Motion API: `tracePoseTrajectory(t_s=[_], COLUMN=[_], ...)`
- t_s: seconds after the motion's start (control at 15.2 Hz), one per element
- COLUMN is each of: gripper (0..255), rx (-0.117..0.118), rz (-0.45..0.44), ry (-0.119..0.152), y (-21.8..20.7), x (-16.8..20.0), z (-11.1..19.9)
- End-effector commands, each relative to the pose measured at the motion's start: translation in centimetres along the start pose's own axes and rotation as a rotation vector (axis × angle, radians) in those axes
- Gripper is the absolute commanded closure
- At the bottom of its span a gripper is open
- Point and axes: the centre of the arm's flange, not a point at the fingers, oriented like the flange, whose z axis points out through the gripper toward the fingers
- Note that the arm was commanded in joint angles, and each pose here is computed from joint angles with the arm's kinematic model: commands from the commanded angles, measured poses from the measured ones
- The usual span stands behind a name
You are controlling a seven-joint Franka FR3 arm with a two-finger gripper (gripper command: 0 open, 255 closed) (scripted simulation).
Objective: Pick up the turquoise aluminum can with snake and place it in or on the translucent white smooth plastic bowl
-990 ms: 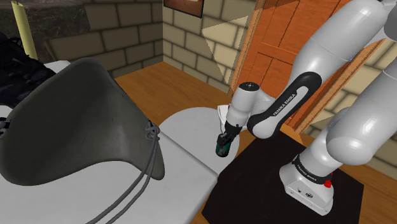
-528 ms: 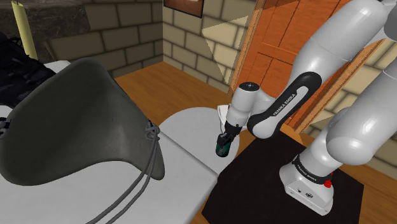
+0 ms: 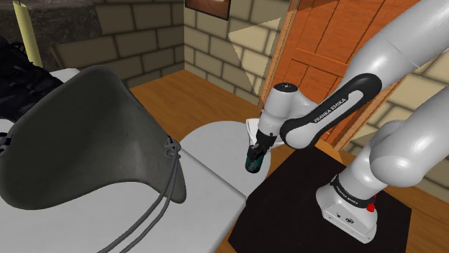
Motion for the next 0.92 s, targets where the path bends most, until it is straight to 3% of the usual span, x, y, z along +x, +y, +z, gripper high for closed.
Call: tracePoseTrajectory(t_s=[0.0, 0.86], gripper=[255, 255], rx=[0.001, 0.001], rz=[0.0, 0.0], ry=[-0.001, -0.001], y=[0.0, 0.0], x=[-0.2, -0.2], z=[-1.1, -7.9])
